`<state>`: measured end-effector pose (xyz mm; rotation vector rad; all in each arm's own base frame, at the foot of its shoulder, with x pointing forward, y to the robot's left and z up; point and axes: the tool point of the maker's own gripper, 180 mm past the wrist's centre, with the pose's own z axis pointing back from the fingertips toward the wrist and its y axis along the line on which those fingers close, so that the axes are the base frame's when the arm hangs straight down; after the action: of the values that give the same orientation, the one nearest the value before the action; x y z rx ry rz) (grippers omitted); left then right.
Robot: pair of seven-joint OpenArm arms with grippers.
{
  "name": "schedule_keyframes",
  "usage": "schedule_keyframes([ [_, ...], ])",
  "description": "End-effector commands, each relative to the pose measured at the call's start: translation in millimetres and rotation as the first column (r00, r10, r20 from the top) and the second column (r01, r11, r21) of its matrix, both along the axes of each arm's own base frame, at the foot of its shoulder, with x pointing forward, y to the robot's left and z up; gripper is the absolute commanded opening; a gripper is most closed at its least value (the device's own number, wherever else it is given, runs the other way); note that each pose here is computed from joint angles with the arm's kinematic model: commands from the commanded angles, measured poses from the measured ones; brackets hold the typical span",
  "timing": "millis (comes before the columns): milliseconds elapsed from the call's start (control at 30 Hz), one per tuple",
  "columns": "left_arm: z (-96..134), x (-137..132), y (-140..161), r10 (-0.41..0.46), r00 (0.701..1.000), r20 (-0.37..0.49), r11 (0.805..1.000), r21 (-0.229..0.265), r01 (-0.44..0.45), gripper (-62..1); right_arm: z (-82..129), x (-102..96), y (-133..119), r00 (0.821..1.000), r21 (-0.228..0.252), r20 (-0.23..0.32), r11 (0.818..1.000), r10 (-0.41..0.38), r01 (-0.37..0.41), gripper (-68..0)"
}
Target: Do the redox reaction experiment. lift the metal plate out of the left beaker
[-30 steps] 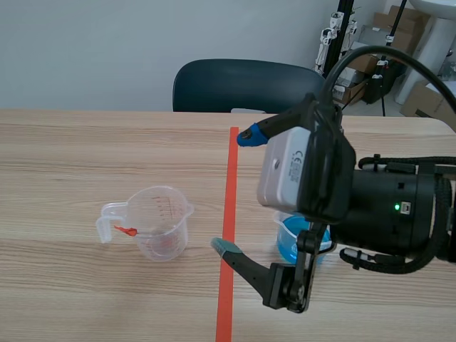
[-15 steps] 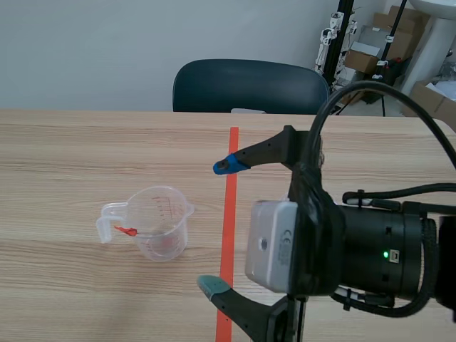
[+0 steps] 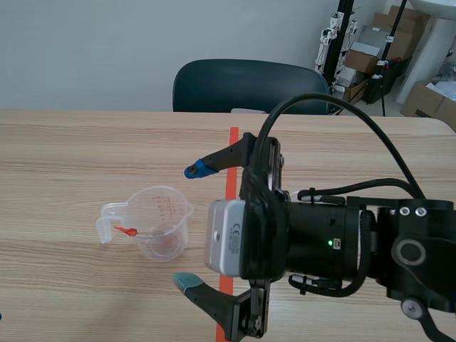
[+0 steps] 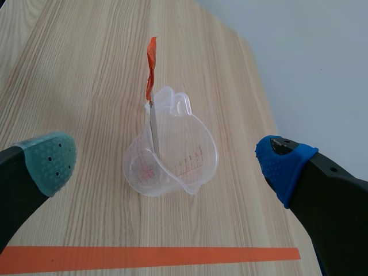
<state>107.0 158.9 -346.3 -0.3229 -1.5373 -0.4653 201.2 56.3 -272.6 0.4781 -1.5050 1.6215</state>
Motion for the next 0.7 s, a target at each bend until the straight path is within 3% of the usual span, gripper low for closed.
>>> schedule_keyframes([
  [0,10,1,0,0.023,0.999,0.049,0.999,-0.035,-0.021,1.4,8,0.4,6,0.999,0.017,0.037,0.999,0.027,-0.028,0.4],
  [367,14,-3,0,0.039,0.996,0.079,0.998,-0.046,-0.036,1.4,1,-13.7,24,0.984,0.005,0.123,0.992,0.127,-0.129,0.4],
  [667,21,-2,4,0.06,0.991,0.117,0.997,-0.063,-0.053,1.4,-3,-2.4,36,0.98,0.008,0.144,0.99,0.136,-0.139,0.4],
])
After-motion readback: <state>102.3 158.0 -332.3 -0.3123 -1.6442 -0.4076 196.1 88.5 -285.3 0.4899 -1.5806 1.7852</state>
